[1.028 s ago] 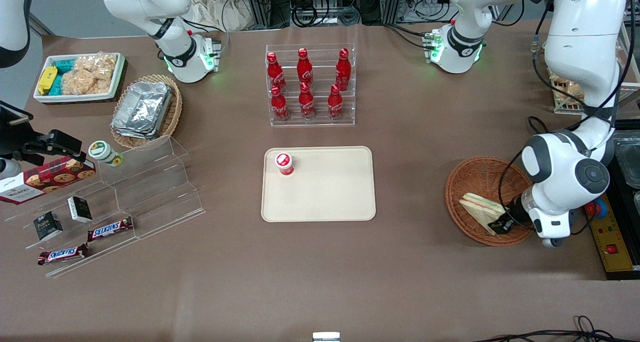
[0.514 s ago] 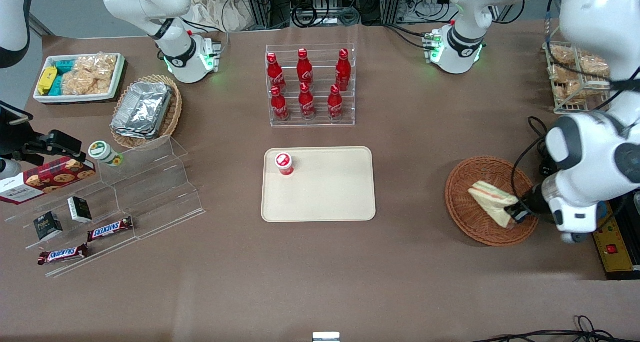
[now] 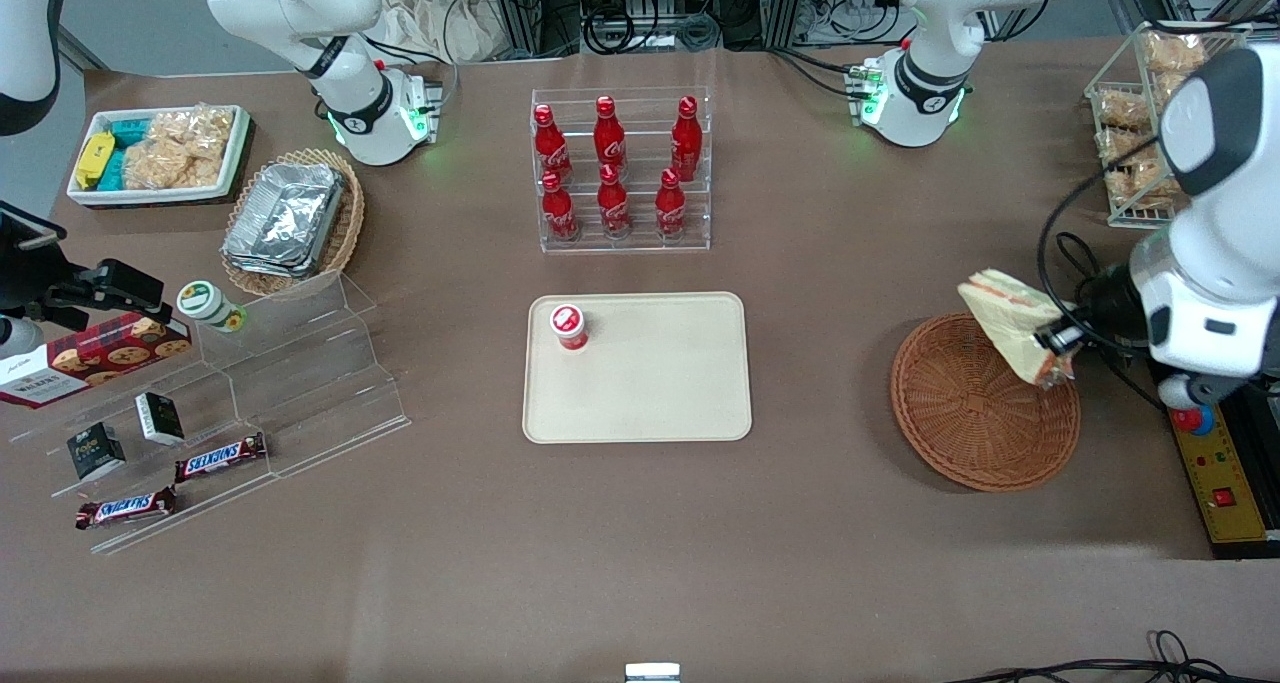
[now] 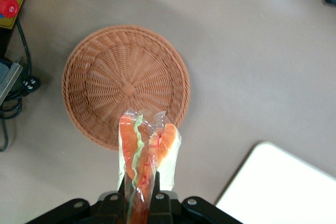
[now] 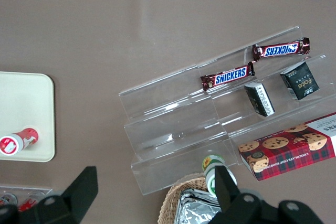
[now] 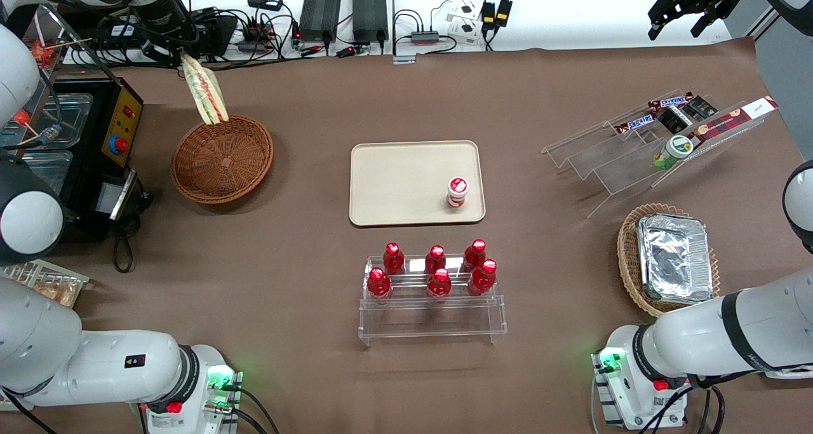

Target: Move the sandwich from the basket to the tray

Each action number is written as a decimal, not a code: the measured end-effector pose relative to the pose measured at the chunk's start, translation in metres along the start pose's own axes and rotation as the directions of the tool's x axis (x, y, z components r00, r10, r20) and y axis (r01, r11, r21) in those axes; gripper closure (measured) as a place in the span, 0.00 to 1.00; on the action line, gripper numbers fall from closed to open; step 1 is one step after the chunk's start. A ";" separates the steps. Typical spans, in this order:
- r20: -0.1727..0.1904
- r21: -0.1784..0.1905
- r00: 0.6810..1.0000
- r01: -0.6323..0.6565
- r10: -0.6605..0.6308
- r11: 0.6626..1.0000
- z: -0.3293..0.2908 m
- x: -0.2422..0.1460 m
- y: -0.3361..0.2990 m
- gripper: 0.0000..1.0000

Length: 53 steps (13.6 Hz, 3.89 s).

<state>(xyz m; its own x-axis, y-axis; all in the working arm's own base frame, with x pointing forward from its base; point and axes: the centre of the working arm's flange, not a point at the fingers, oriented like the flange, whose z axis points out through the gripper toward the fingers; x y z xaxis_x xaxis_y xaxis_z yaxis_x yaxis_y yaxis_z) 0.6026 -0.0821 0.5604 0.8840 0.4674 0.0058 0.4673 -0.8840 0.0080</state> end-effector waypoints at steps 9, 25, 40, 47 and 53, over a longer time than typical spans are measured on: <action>0.007 0.049 0.994 -0.106 0.106 0.993 -0.014 -0.159 0.142 0.85; 0.021 0.041 0.985 -0.174 0.174 0.984 0.303 -0.213 0.286 0.85; -0.179 -0.025 0.967 0.178 -0.180 0.984 0.080 -0.117 0.212 0.00; -0.134 -0.049 0.976 0.169 -0.174 0.984 0.009 -0.048 0.116 0.00; -0.065 0.005 0.997 -0.042 0.042 0.999 -0.014 0.004 0.023 0.00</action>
<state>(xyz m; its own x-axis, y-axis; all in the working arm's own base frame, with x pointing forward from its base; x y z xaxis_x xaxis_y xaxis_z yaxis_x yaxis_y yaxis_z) 0.6164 -0.1008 0.5744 0.9004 0.4292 0.0712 0.4301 -0.9028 0.0031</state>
